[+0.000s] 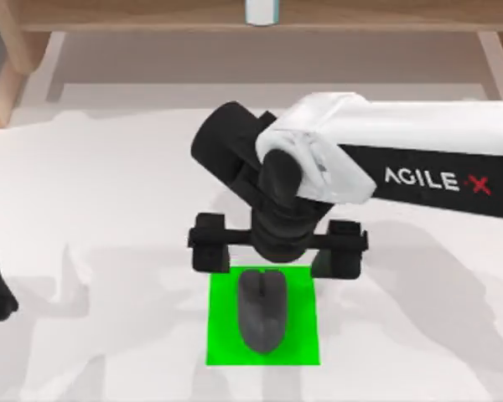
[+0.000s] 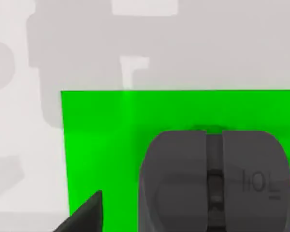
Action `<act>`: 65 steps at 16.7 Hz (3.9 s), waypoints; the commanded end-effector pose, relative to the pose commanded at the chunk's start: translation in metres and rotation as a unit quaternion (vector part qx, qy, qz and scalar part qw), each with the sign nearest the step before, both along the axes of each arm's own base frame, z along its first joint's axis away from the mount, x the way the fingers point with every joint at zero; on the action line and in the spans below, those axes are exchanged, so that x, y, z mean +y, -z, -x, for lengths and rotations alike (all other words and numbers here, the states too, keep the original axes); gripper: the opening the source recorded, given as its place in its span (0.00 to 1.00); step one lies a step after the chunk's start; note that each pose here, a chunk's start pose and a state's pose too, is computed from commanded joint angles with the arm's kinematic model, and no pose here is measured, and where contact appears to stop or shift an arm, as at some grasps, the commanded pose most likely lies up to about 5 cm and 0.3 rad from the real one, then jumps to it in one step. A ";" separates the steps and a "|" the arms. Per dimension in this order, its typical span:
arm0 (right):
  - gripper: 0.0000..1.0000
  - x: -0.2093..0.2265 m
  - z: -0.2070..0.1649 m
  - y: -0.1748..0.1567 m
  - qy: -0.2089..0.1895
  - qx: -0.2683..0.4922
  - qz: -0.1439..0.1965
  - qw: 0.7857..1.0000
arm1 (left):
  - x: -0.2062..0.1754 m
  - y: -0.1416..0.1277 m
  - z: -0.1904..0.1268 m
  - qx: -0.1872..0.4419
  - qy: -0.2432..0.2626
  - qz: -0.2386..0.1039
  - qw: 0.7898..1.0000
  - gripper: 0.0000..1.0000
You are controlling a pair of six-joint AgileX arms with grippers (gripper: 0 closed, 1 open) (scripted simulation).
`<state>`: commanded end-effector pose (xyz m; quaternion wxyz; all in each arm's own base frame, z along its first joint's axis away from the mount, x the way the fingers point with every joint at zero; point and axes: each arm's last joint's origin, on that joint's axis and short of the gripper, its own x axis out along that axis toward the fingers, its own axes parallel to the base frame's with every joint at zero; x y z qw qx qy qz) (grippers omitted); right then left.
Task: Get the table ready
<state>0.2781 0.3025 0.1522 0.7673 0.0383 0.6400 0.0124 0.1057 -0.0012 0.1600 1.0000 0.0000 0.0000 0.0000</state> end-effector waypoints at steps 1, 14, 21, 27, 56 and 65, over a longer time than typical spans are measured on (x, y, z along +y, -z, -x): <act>1.00 -0.011 -0.010 -0.006 0.004 -0.017 -0.014 1.000 | 0.000 0.000 0.000 0.000 0.000 0.000 1.000 1.00; 1.00 -0.319 -0.073 -0.059 0.029 -0.419 0.018 0.908 | 0.000 0.000 0.000 0.000 0.000 0.000 1.000 1.00; 1.00 -0.450 0.000 -0.048 -0.063 -0.534 0.310 0.784 | 0.000 0.000 0.000 0.000 0.000 0.000 1.000 1.00; 1.00 -0.485 0.051 -0.002 -0.209 -0.481 0.509 0.682 | 0.000 0.000 0.000 0.000 0.000 0.000 1.000 1.00; 0.77 -0.467 0.027 0.063 -0.415 -0.429 0.594 0.539 | 0.000 0.000 0.000 0.000 0.000 0.000 1.000 1.00; 0.10 -0.467 0.027 0.063 -0.415 -0.429 0.594 0.539 | 0.000 0.000 0.000 0.000 0.000 0.000 1.000 1.00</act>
